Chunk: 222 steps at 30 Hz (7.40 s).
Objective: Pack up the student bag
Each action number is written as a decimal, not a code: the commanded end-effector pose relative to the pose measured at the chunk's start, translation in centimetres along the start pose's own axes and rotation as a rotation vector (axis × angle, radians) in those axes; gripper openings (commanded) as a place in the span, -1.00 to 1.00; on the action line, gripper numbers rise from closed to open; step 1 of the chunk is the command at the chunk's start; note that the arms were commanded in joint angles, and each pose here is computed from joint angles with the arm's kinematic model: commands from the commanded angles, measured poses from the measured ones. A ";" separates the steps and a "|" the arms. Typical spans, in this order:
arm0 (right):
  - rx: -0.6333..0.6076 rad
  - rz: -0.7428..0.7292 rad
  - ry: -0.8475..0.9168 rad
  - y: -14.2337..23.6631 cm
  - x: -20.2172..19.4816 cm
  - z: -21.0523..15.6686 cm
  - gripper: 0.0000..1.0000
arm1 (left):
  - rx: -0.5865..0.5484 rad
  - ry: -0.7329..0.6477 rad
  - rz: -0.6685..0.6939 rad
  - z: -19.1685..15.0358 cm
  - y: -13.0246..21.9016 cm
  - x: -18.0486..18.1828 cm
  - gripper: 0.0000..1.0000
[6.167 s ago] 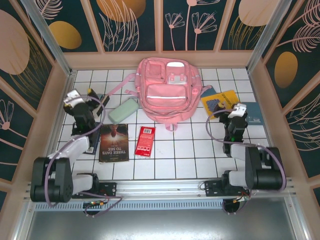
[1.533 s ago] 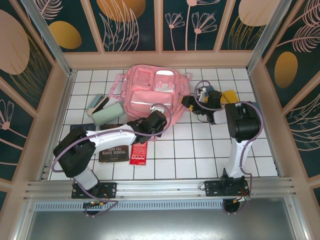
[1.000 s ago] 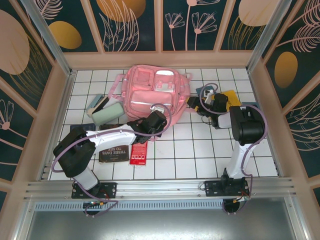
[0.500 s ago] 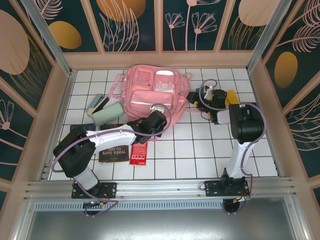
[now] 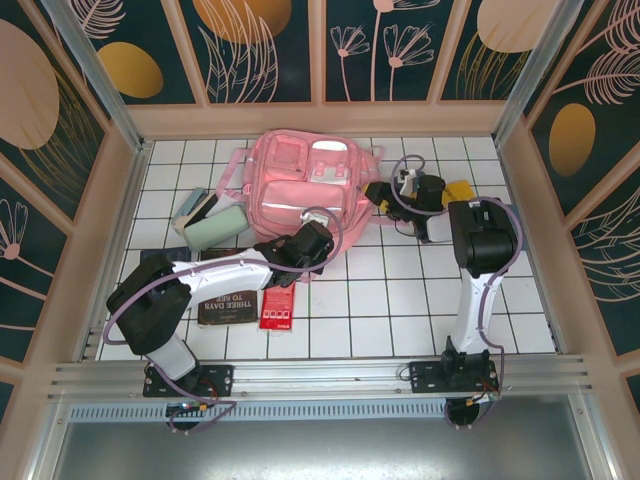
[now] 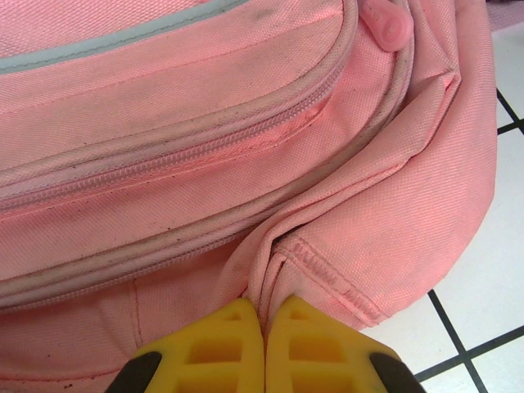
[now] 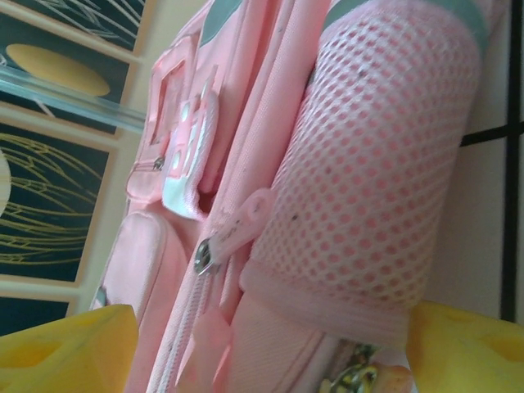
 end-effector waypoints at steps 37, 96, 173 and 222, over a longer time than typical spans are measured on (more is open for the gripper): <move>-0.110 0.011 -0.007 3.8 1.2 0.2 -0.01 | -0.022 0.047 0.013 0.7 -0.2 0.1 -1.00; -0.118 0.129 -0.044 3.4 2.4 0.6 0.41 | -0.026 0.050 0.007 0.9 0.2 0.1 -1.00; -0.098 -0.116 0.420 0.2 1.5 -1.4 -0.30 | -0.199 0.028 0.178 8.6 7.0 2.2 -1.00; -0.111 0.066 0.610 1.5 7.2 -2.0 -0.25 | -0.283 0.015 0.150 10.7 12.5 3.4 -1.00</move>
Point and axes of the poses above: each hand's point on the last joint's axis, 136 mm out from that joint toward the fingers, its own y axis back along the fingers, its own x axis along the line the jaws close on, z = x × y, the point moved 3 cm from there along y, back along the fingers, and after that the axes turned 7 degrees about y, right-handed, at the moved point
